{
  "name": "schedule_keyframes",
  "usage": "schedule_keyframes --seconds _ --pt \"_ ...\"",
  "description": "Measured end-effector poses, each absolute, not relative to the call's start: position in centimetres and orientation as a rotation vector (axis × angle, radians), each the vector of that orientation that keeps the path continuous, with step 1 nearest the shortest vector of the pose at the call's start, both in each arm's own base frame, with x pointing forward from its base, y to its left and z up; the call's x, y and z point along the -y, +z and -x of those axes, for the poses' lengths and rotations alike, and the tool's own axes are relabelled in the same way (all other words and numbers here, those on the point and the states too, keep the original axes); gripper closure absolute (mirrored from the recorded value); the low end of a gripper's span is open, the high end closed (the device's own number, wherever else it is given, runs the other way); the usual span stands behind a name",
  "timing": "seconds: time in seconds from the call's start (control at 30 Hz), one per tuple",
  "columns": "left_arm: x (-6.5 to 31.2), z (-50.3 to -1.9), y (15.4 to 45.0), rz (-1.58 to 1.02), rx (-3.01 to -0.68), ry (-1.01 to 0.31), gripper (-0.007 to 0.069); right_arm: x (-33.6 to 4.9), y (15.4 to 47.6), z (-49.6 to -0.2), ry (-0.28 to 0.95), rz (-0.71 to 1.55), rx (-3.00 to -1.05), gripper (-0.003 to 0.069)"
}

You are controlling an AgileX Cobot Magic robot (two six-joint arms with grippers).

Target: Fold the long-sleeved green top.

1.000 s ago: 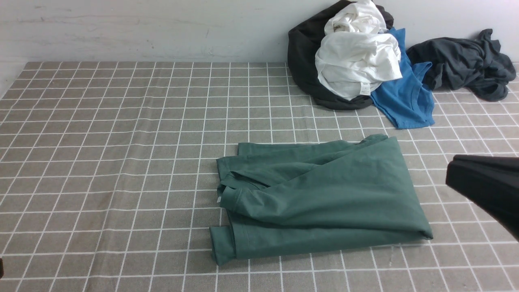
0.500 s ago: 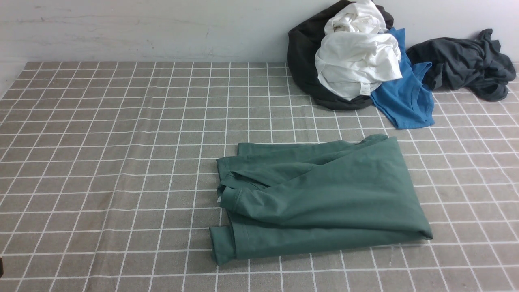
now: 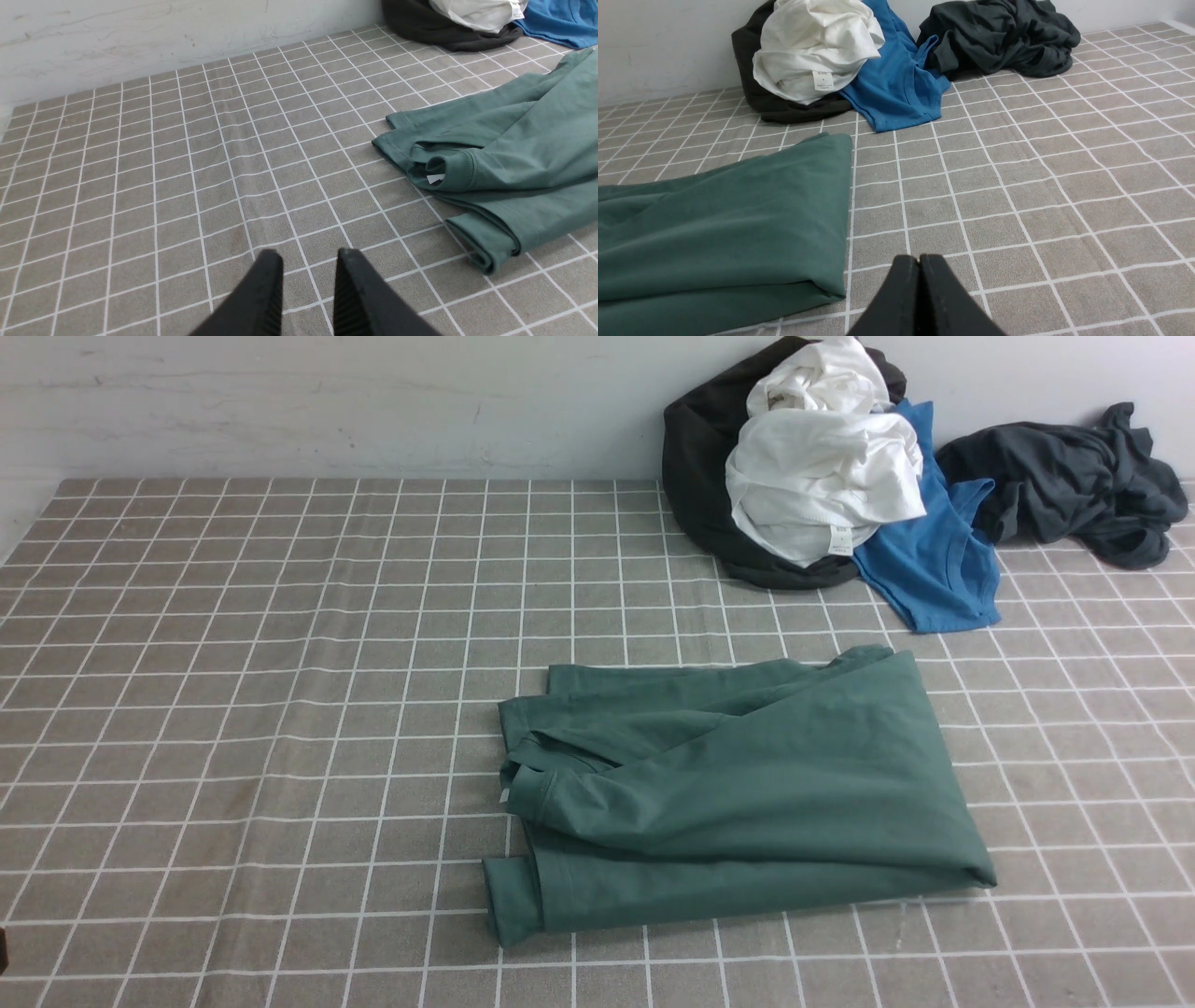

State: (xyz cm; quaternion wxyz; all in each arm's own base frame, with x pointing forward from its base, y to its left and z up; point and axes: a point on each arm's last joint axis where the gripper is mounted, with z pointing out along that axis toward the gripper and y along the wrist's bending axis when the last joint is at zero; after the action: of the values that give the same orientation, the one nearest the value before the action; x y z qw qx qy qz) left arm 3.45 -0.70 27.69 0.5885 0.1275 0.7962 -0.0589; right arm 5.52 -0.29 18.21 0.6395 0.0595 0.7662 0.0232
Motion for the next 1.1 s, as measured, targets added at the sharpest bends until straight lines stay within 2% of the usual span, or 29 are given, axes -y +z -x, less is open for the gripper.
schedule_keyframes --seconds 1.1 --pt "0.70 -3.45 27.70 -0.297 -1.854 -0.137 0.0475 0.20 18.19 -5.52 0.058 -0.112 -1.752 0.0673"
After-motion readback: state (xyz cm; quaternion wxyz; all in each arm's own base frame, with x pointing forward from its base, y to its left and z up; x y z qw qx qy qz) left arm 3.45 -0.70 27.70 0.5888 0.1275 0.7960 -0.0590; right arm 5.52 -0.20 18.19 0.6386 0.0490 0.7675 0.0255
